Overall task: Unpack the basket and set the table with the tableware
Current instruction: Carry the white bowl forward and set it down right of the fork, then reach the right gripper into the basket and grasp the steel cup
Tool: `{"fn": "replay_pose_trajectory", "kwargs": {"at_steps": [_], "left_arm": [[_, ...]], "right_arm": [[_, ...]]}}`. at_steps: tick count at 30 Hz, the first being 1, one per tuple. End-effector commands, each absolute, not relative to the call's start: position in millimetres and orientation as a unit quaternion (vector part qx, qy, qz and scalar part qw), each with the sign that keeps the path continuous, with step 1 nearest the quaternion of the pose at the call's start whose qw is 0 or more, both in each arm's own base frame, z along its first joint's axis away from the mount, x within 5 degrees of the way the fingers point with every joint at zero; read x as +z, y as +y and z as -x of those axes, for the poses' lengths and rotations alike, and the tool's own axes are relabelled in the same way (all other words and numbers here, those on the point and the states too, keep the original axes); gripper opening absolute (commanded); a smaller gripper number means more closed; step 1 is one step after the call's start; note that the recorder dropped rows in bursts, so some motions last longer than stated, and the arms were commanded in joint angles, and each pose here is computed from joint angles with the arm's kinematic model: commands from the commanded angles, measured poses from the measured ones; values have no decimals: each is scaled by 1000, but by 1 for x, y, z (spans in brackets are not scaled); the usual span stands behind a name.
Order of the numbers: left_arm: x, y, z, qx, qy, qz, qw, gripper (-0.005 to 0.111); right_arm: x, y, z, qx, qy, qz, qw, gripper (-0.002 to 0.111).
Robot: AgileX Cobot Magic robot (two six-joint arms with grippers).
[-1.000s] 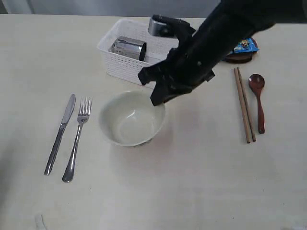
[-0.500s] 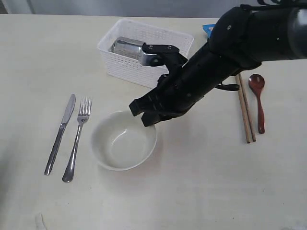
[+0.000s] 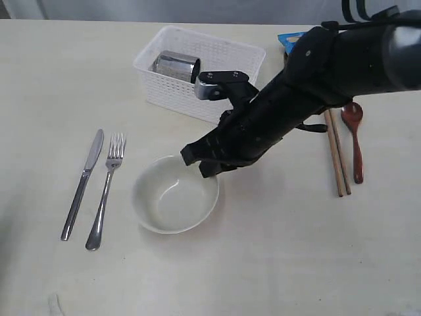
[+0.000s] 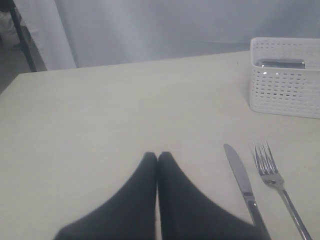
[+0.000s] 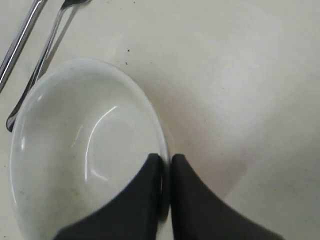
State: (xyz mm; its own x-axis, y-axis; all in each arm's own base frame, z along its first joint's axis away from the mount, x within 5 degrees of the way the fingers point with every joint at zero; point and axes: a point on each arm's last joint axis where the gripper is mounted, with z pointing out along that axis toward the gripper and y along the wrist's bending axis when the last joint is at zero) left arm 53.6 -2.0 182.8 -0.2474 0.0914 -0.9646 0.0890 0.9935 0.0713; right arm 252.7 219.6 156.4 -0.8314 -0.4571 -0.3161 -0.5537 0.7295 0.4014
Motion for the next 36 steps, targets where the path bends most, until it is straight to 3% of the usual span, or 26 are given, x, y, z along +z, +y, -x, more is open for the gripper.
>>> {"fn": "replay_pose_trajectory", "kwargs": {"at_steps": [1, 5, 10, 17, 21, 27, 36], "left_arm": [[182, -2, -54, 0, 790, -59, 611, 0], [182, -2, -54, 0, 790, -59, 611, 0], [182, -2, -54, 0, 790, -59, 611, 0], [182, -2, -54, 0, 790, -59, 611, 0], [182, -2, -54, 0, 790, -59, 611, 0], [182, -2, -54, 0, 790, -59, 611, 0], [182, -2, -54, 0, 790, -59, 611, 0]], "right_arm": [[156, 219, -254, 241, 925, 274, 107, 25], [159, 216, -259, 243, 927, 264, 111, 42], [191, 207, -274, 264, 921, 252, 135, 42], [249, 192, -312, 278, 906, 197, 252, 42], [263, 203, -341, 295, 900, 176, 268, 42], [255, 228, -391, 323, 903, 125, 256, 42], [191, 250, -434, 327, 920, 73, 203, 42]]}}
